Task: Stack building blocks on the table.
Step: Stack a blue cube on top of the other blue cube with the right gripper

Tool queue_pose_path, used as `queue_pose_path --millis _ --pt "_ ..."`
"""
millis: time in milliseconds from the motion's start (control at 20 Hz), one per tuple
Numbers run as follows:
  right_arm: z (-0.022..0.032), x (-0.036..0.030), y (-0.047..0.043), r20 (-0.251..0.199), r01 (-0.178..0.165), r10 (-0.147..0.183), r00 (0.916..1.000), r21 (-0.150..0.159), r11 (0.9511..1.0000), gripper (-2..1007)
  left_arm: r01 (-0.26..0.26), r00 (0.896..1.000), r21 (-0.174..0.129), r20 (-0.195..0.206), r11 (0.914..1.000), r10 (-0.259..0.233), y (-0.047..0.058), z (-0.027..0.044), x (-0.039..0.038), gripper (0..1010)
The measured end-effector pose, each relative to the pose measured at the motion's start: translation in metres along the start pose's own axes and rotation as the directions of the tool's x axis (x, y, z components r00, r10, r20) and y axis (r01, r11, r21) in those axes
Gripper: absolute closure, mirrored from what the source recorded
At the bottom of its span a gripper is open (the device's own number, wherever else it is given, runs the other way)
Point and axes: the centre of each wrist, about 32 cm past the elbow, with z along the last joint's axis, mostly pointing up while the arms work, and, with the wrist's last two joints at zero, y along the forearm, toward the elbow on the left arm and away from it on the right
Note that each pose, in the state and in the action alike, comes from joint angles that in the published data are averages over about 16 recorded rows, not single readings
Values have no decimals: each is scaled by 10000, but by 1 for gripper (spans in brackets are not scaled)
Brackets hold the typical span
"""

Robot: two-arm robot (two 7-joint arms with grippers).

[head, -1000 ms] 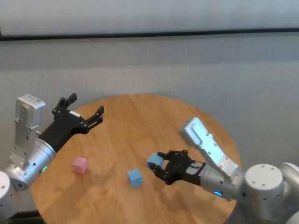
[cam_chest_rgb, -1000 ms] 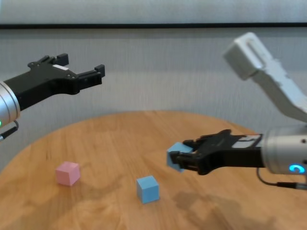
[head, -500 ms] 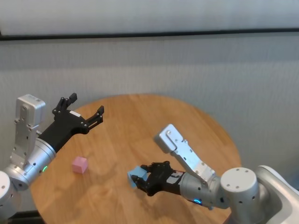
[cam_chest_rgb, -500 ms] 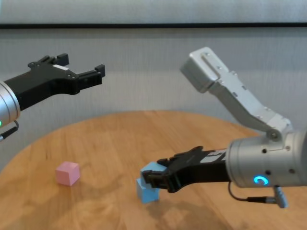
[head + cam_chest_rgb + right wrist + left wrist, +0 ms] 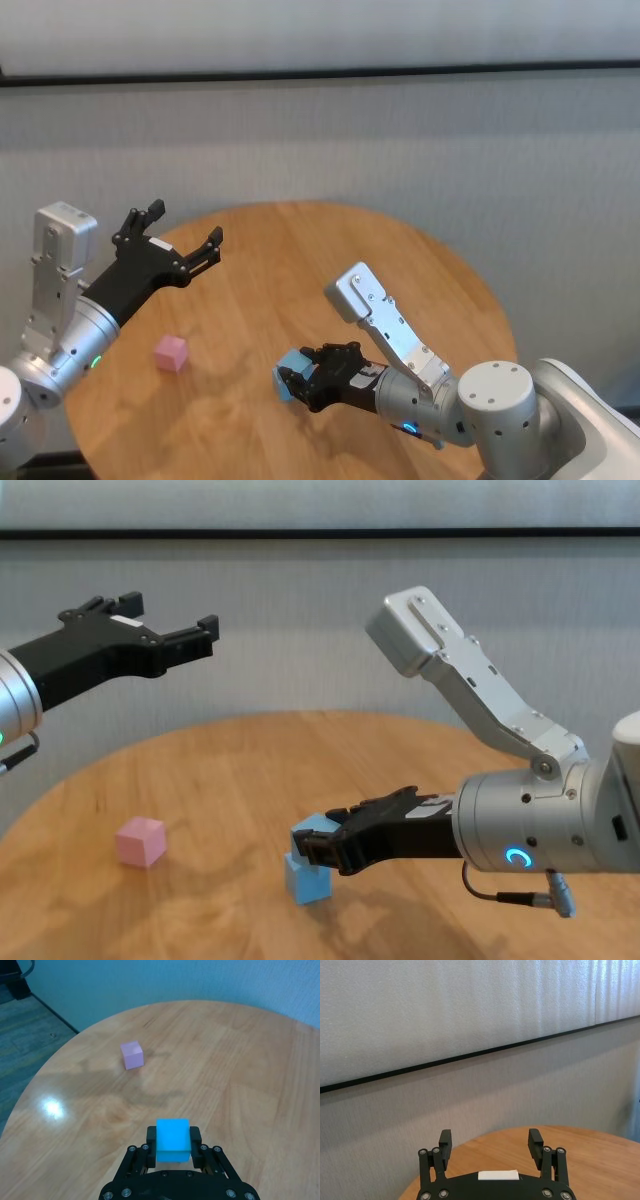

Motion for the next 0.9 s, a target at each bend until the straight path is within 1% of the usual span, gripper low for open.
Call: queue_pose_path --millis 300,900 --pt "1 6 33 -199 76 -76 9998 35 10000 636 0 10000 0 0 10000 0 0 0 0 10" --pt "12 30 90 -396 68 -68 9992 4 10000 636 0 10000 0 0 10000 0 0 0 0 10"
